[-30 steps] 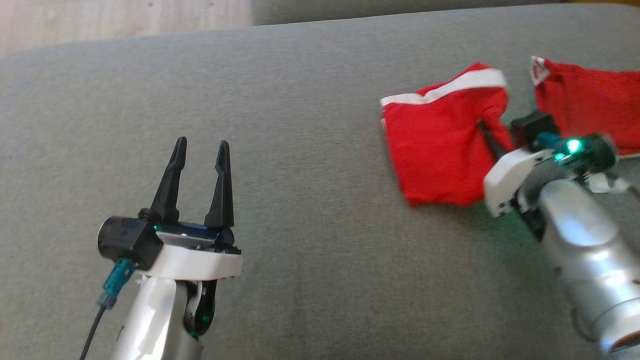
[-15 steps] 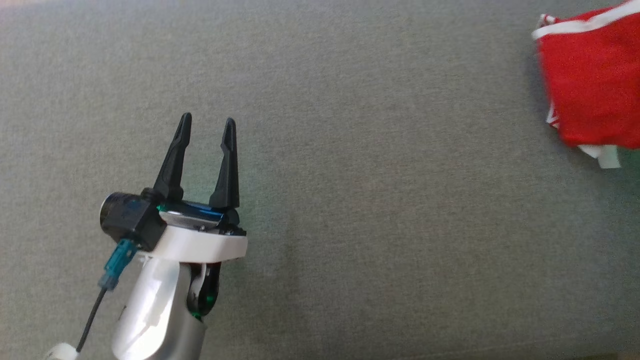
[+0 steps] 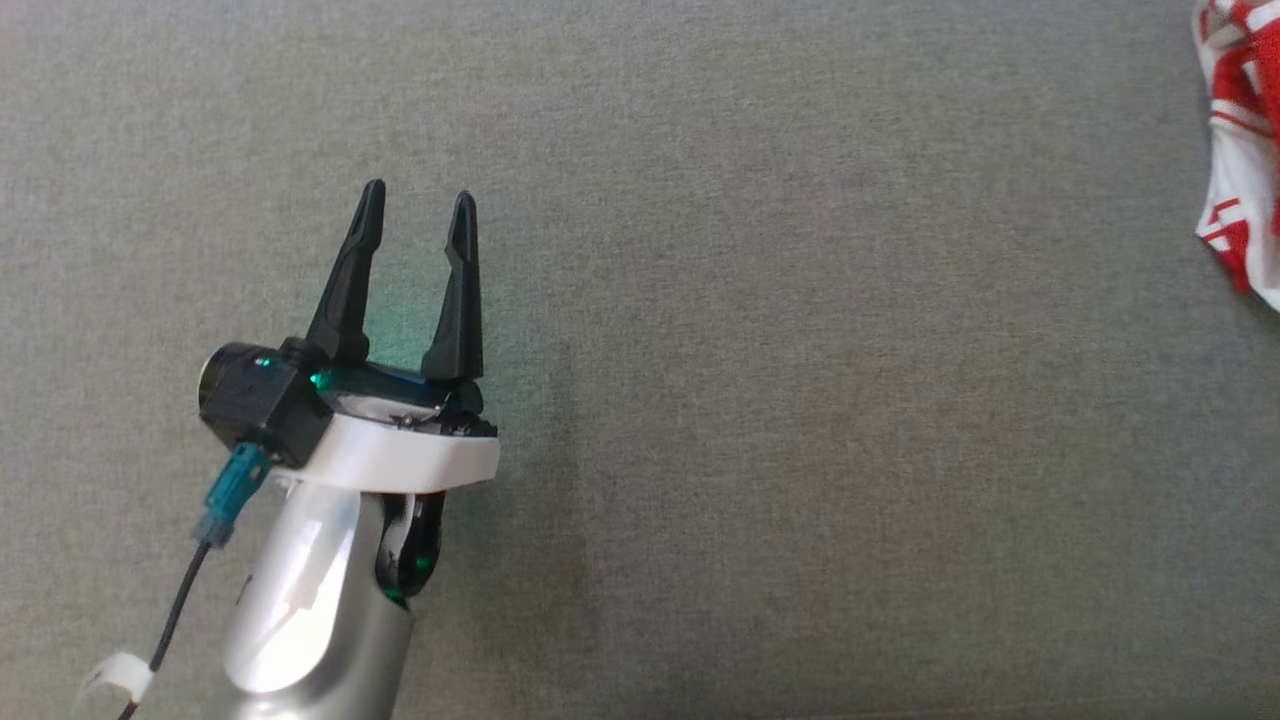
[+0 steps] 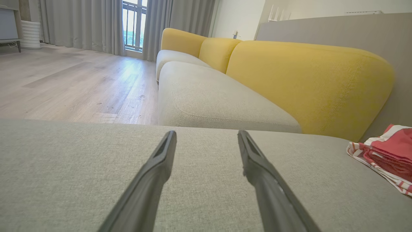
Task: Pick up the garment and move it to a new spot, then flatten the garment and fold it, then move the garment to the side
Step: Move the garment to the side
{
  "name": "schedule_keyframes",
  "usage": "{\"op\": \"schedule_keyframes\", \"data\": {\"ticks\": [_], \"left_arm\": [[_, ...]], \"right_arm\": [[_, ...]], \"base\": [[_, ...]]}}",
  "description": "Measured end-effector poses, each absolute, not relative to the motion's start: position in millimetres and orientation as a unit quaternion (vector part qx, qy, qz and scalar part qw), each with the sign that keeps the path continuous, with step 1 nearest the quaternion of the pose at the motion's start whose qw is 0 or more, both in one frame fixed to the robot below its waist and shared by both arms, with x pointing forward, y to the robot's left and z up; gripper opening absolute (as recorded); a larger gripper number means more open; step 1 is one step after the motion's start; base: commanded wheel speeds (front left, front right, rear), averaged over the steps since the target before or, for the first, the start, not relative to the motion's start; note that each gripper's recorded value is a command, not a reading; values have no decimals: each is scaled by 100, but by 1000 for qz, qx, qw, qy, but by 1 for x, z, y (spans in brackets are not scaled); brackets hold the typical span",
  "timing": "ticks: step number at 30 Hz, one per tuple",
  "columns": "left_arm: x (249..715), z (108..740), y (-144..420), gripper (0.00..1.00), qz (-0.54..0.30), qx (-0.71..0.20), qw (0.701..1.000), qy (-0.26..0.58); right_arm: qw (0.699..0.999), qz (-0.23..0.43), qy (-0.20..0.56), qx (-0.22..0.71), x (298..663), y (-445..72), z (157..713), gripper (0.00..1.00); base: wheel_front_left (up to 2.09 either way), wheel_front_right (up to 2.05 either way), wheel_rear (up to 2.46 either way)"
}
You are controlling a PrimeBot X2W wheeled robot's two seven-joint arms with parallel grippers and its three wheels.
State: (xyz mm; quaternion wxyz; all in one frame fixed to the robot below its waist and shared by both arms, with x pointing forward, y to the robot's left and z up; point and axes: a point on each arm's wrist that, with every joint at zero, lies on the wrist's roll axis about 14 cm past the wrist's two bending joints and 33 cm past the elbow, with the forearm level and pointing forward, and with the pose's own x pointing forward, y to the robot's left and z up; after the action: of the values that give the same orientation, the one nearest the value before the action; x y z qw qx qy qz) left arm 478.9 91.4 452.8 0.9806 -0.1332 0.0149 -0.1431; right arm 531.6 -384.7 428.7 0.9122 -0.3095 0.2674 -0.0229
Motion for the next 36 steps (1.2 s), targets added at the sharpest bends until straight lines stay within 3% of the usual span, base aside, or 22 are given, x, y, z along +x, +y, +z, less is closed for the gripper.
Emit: {"op": "schedule_keyframes", "data": {"ticks": [2,3,4,12,20,28,36], "left_arm": [[480,449,93,100,-140,-133,981,19],[480,448,94,100,-139,-132,981,20],[480,447,95,100,-138,-132,981,22],[478,462,92,100,-146,-130,981,7],[463,492,93,100,-147,-120,982,-25],[435,522,100,100,-139,-119,981,-59],[408,529,114,100,-114,-140,981,-65]], "right_arm": [[910,-26,275,-309,533,-386,424,0],[910,-30,278,-306,533,-386,422,72],[911,-32,278,-303,534,-386,421,100],[931,-54,246,-263,526,-378,436,100],[976,-28,80,-201,533,-317,511,100],[998,13,-35,-57,493,-236,551,100],[997,45,-41,48,437,-177,533,100]], "base": [[0,0,0],[0,0,0],[0,0,0],[0,0,0],[0,0,0],[0,0,0],[0,0,0]]}}
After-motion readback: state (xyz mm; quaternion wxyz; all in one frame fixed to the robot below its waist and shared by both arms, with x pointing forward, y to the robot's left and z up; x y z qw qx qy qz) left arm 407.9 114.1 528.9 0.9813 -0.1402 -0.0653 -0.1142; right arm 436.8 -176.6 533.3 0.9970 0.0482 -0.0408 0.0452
